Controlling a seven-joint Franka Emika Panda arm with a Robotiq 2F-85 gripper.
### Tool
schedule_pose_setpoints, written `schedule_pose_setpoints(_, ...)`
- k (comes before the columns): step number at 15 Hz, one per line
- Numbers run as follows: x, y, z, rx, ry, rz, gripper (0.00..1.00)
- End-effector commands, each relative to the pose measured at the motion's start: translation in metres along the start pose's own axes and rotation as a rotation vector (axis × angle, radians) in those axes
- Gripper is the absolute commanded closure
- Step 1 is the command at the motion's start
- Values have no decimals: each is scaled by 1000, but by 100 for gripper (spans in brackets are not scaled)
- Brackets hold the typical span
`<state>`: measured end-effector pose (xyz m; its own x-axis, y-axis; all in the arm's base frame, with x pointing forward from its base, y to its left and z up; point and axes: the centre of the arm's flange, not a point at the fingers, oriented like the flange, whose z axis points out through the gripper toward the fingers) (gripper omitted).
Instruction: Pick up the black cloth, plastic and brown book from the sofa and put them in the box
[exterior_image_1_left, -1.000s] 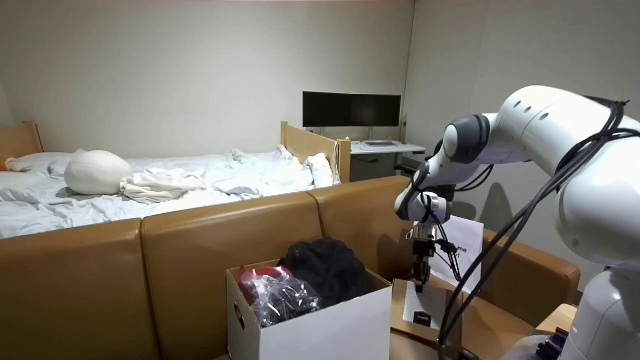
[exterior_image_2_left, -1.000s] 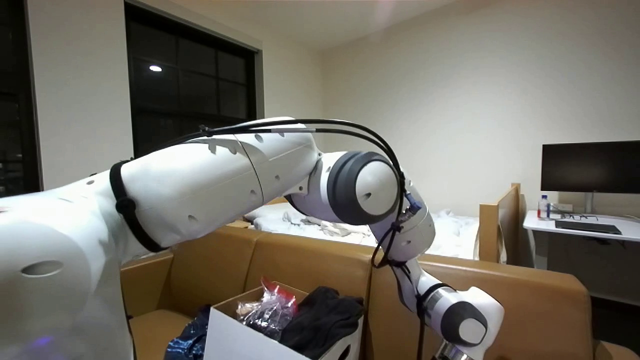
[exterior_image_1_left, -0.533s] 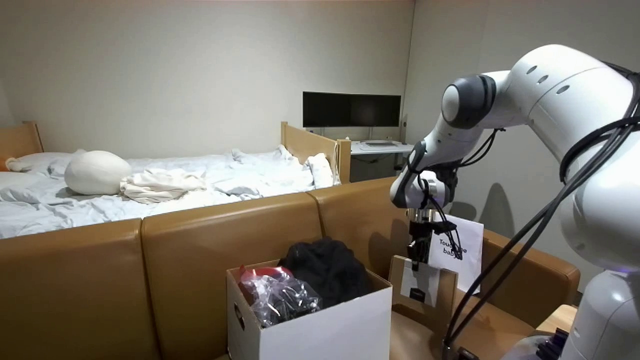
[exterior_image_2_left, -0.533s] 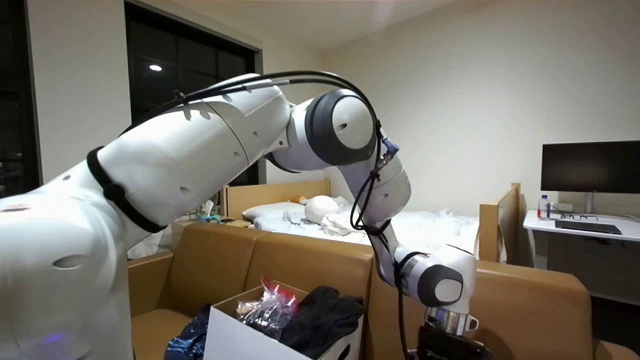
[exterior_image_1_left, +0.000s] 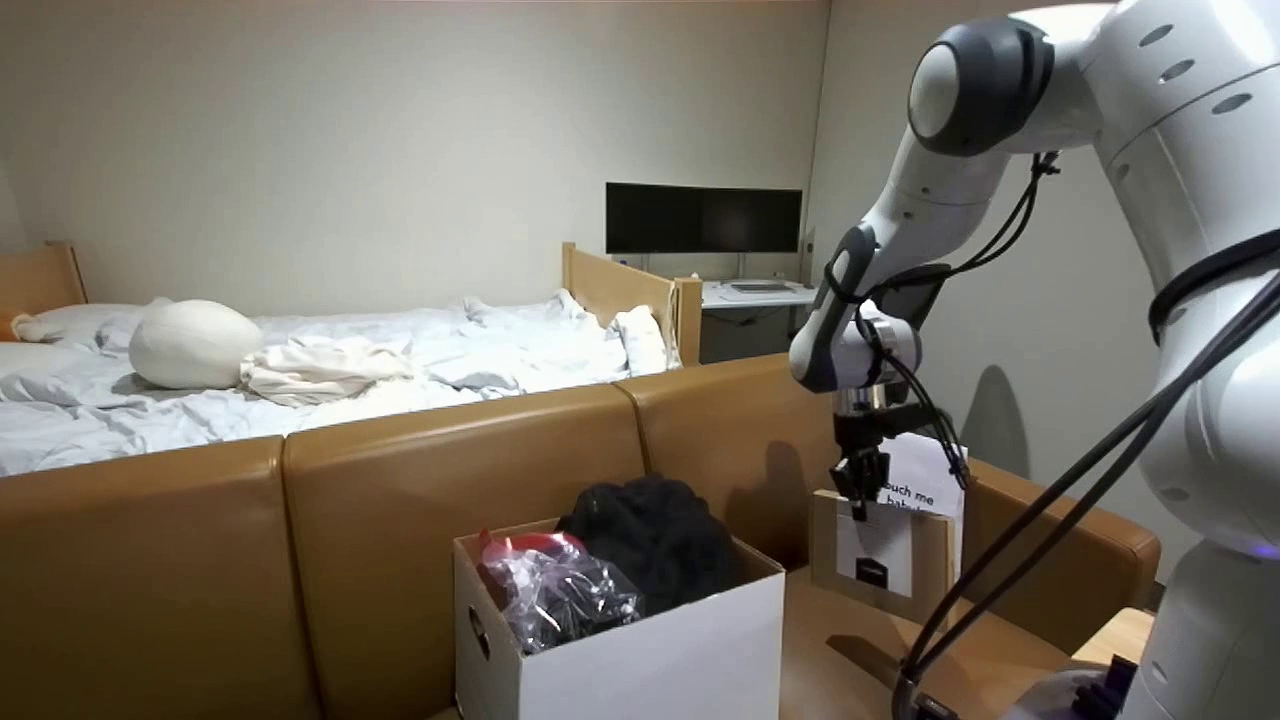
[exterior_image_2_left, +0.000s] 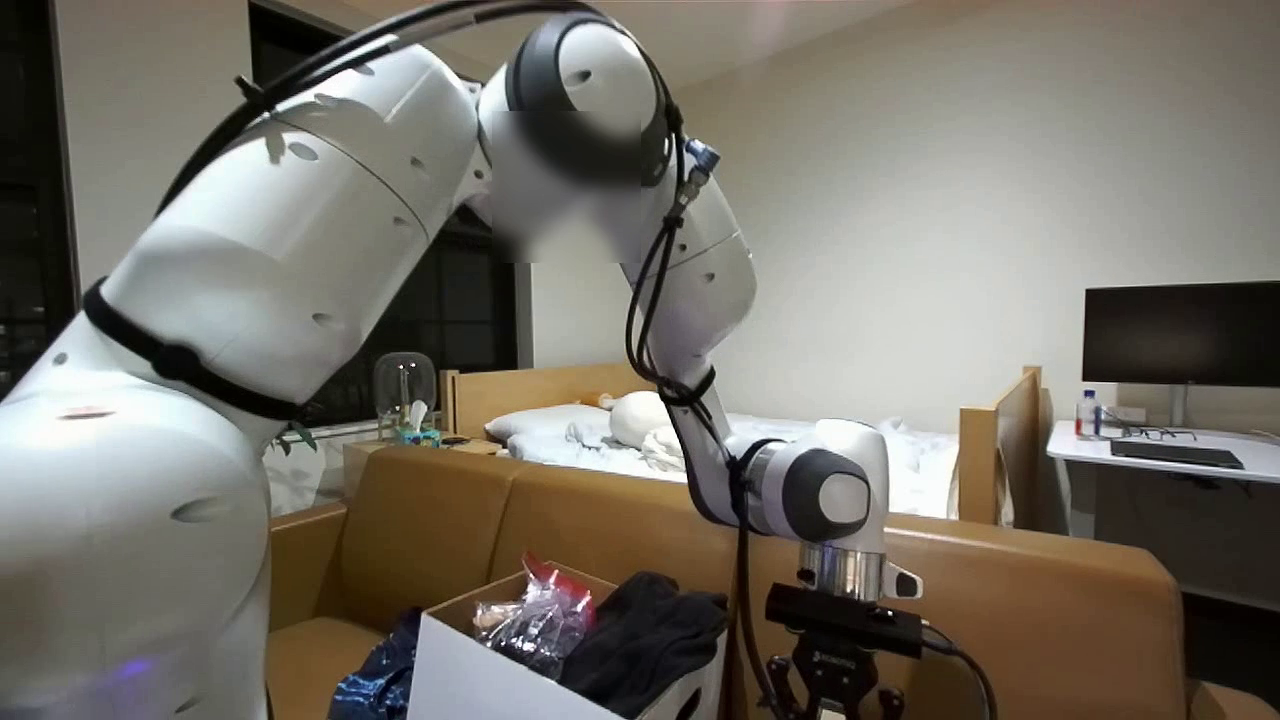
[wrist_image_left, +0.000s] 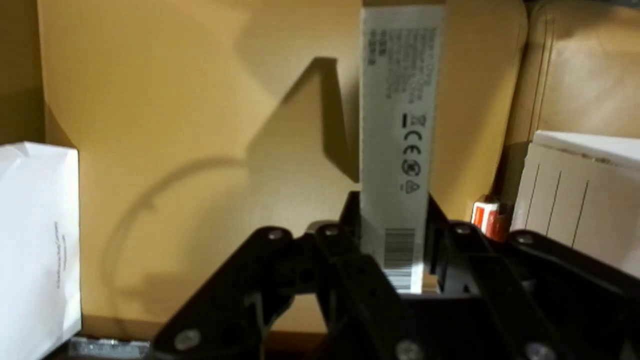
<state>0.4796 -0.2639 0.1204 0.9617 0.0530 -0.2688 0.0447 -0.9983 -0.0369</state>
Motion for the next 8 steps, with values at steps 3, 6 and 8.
schedule_pose_setpoints(3, -35, 8, -8, 17, -23, 32, 71)
schedule_pose_setpoints(6, -46, -3, -30, -24, 24, 16, 91)
schedule_pose_setpoints(8, -66, -19, -79, -110, 117, -20, 91)
